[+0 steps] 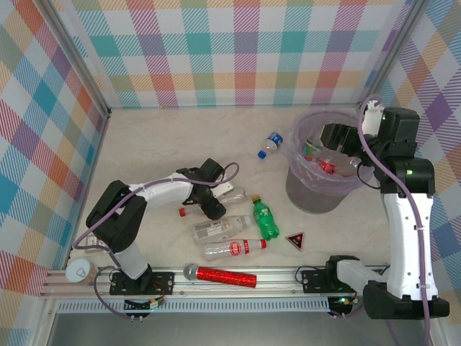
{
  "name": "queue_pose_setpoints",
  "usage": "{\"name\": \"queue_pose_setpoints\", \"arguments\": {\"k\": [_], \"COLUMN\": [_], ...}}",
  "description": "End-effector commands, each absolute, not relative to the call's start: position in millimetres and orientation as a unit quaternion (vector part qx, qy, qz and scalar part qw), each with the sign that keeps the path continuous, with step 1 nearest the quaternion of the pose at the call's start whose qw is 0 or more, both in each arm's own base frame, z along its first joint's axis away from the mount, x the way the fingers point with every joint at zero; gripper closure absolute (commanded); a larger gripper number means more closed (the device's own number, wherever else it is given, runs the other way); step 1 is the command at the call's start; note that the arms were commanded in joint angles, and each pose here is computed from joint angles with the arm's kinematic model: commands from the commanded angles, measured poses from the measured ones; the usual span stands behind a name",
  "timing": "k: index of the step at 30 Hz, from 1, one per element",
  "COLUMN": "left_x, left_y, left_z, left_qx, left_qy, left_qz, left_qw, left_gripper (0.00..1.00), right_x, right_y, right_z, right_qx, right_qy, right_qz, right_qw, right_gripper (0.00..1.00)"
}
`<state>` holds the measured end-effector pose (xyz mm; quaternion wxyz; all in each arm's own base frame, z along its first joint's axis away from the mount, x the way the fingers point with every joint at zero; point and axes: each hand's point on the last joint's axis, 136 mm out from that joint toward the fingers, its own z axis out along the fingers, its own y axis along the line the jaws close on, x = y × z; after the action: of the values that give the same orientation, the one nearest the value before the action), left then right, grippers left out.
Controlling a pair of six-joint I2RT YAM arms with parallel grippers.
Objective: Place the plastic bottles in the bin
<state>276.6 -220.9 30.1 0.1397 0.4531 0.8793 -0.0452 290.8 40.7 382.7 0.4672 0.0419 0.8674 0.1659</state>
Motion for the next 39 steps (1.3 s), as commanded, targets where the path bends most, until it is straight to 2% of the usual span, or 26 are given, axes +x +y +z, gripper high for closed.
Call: {"name": "queue_pose_setpoints", "arguments": {"k": [1, 4, 9, 18, 24, 27, 33, 39], "left_x": [291.8, 296.4, 305.6, 334.0, 345.8, 346.5, 326.0, 301.8], "left_y": [-230.3, -235.4, -237.4, -254.2, -253.8, -257.5, -265.0, -278.5], "left_z": [36.2, 39.9, 48.6, 99.9, 146.1, 177.6, 248.0, 273.9], "left_qx": [0.458, 0.46, 0.459, 0.415, 0.354, 0.326, 0.309, 0.34], "left_qy": [0.872, 0.869, 0.867, 0.862, 0.86, 0.846, 0.785, 0.742], "left_qz": [-0.036, -0.04, -0.032, -0.047, -0.06, -0.091, -0.18, -0.248], "left_qw": [0.168, 0.178, 0.193, 0.288, 0.363, 0.412, 0.507, 0.522], "left_gripper": [0.24, 0.3, 0.35, 0.52, 0.54, 0.58, 0.58, 0.57], "right_x": [286.6, 284.6, 280.9, 280.7, 285.4, 289.9, 303.4, 319.9], "right_y": [41.4, 45.1, 53.4, 78.1, 96.8, 111.6, 163.1, 213.5], "right_z": [370.7, 366.3, 366.2, 374.8, 390.5, 393.2, 395.2, 393.7], "right_qx": [0.038, 0.035, 0.024, -0.011, -0.029, -0.048, -0.101, -0.14], "right_qy": [0.876, 0.877, 0.874, 0.86, 0.839, 0.839, 0.831, 0.816], "right_qz": [0.168, 0.177, 0.2, 0.268, 0.318, 0.317, 0.355, 0.403], "right_qw": [0.451, 0.445, 0.442, 0.435, 0.44, 0.439, 0.416, 0.389], "right_gripper": [0.15, 0.15, 0.15, 0.16, 0.16, 0.16, 0.16, 0.14]}}
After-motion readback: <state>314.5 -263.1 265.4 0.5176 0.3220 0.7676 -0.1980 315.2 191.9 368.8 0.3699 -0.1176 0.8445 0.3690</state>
